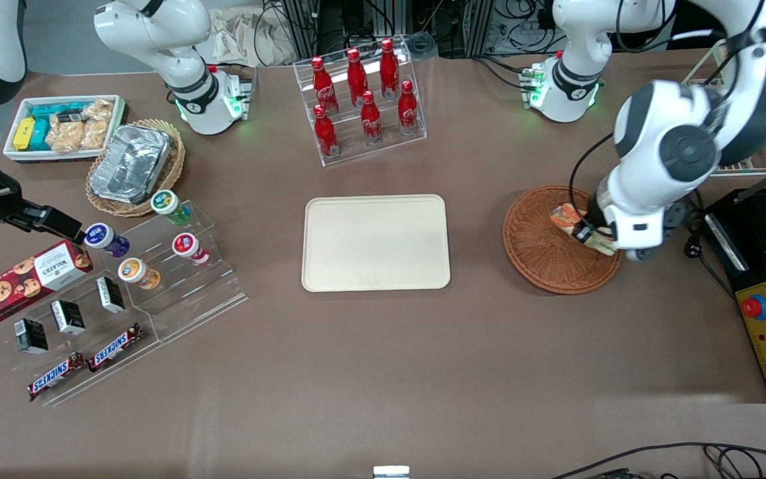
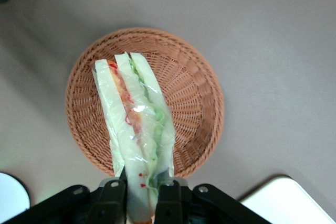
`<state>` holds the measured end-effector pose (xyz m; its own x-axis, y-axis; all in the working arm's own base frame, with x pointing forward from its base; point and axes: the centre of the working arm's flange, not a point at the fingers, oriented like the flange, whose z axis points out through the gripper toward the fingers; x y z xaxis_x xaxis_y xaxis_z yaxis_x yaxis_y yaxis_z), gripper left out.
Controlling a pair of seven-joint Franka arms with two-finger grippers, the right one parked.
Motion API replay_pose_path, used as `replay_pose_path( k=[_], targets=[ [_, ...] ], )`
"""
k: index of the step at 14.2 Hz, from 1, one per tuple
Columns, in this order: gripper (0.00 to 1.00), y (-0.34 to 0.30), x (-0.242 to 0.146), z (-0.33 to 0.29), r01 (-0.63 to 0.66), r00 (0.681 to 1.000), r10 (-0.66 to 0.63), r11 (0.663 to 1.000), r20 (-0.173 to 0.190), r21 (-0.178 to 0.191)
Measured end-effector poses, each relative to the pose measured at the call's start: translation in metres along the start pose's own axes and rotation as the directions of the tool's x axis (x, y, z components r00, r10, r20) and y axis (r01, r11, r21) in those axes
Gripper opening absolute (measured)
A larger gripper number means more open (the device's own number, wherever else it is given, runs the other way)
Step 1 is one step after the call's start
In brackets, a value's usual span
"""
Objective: Place sandwich from basket to tray
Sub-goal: 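Lift the sandwich and carry it over the cream tray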
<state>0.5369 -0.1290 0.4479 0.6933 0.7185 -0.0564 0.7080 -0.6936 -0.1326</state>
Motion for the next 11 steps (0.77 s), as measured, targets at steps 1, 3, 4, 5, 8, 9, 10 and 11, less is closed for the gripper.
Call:
replay_pose_path(
  k=[1,3,4,5,8,9,10,11],
  targets=[
    [0.16,0.000,0.001,-0.012,-0.016,1.000,0.016,1.000,0.002,0.003],
    [0.16,-0.001,-0.001,-0.031,-0.044,0.999,0.044,0.999,0.008,0.014],
    [0.16,0.001,-0.005,-0.039,-0.059,0.998,0.059,0.998,0.010,0.016],
    [0.16,0.006,-0.014,-0.045,-0.084,0.996,0.084,0.996,0.006,0.013],
    [0.16,0.034,-0.068,-0.056,-0.204,0.979,0.204,0.979,-0.013,0.005],
    [0.16,0.042,-0.089,-0.055,-0.262,0.965,0.262,0.965,-0.016,0.008],
    [0.16,0.049,-0.107,-0.054,-0.313,0.950,0.313,0.950,-0.018,0.011],
    [0.16,0.057,-0.125,-0.053,-0.354,0.935,0.354,0.935,-0.023,0.008]
  ],
)
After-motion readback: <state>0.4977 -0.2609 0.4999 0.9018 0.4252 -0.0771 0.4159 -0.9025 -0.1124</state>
